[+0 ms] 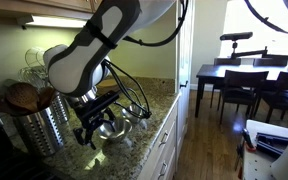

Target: Place the left bowl in the right bowl

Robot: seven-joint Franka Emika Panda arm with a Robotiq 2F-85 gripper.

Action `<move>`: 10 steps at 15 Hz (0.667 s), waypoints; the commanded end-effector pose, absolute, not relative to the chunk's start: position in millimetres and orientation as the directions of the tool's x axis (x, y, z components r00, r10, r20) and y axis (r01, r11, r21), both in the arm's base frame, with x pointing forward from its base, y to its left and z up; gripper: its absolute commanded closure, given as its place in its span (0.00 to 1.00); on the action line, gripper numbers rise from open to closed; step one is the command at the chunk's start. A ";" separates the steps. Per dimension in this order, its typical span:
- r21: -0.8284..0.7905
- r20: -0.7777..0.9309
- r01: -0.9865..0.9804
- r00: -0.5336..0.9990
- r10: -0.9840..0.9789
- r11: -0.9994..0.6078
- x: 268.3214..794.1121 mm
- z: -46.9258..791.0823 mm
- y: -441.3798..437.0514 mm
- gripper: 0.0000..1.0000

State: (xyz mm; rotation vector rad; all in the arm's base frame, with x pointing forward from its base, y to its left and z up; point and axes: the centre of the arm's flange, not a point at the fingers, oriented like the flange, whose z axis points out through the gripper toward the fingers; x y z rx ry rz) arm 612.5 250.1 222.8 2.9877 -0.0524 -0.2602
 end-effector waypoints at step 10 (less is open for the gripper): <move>0.160 -0.170 -0.032 0.984 -0.060 -0.987 611.1 220.9 248.6 0.73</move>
